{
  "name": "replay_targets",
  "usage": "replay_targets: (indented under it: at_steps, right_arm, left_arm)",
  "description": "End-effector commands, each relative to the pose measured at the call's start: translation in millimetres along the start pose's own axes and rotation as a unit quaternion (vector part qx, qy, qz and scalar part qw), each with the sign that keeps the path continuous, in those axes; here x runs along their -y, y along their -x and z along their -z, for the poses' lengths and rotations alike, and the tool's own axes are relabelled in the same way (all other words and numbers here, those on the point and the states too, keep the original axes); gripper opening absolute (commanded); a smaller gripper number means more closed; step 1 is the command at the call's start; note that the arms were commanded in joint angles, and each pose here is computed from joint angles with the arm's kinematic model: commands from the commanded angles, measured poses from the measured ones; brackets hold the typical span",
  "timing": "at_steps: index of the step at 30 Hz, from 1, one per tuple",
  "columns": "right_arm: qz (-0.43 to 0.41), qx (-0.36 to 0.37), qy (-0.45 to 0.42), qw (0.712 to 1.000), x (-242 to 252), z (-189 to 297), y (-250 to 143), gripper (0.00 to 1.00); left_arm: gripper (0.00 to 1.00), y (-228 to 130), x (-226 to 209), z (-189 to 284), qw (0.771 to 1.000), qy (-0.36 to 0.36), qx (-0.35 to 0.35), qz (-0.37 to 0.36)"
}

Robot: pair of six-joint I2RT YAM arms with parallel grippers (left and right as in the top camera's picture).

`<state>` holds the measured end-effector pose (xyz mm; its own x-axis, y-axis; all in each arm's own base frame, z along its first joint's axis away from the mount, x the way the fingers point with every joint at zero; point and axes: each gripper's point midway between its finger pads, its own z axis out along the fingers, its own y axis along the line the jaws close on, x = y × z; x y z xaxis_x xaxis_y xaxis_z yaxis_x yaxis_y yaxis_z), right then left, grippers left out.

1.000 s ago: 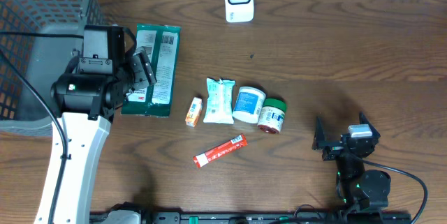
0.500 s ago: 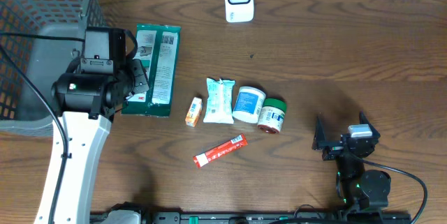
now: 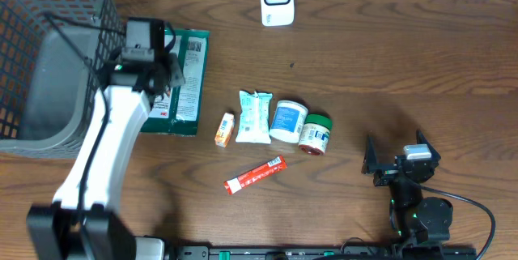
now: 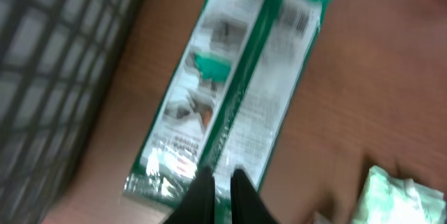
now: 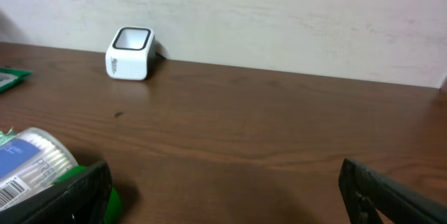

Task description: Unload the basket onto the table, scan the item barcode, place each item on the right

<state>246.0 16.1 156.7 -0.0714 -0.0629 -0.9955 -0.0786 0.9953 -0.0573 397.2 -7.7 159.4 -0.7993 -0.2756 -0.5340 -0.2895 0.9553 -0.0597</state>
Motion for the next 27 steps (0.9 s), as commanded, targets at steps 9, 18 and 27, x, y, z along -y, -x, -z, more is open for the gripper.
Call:
replay_targets:
  at_steps: [9,18,27]
  right_arm:
    - [0.005,-0.001,0.003,1.0,-2,0,-1,0.99]
    - [0.005,-0.001,0.003,1.0,-2,0,-1,0.99]
    - [0.005,-0.001,0.003,1.0,-2,0,-1,0.99]
  left_arm:
    - [0.07,-1,9,-148,0.995,0.031,0.004,-0.093]
    - [0.07,-46,11,-173,0.993,0.015,-0.075,-0.094]
    - [0.07,-82,33,-161,0.983,-0.063,-0.157,-0.066]
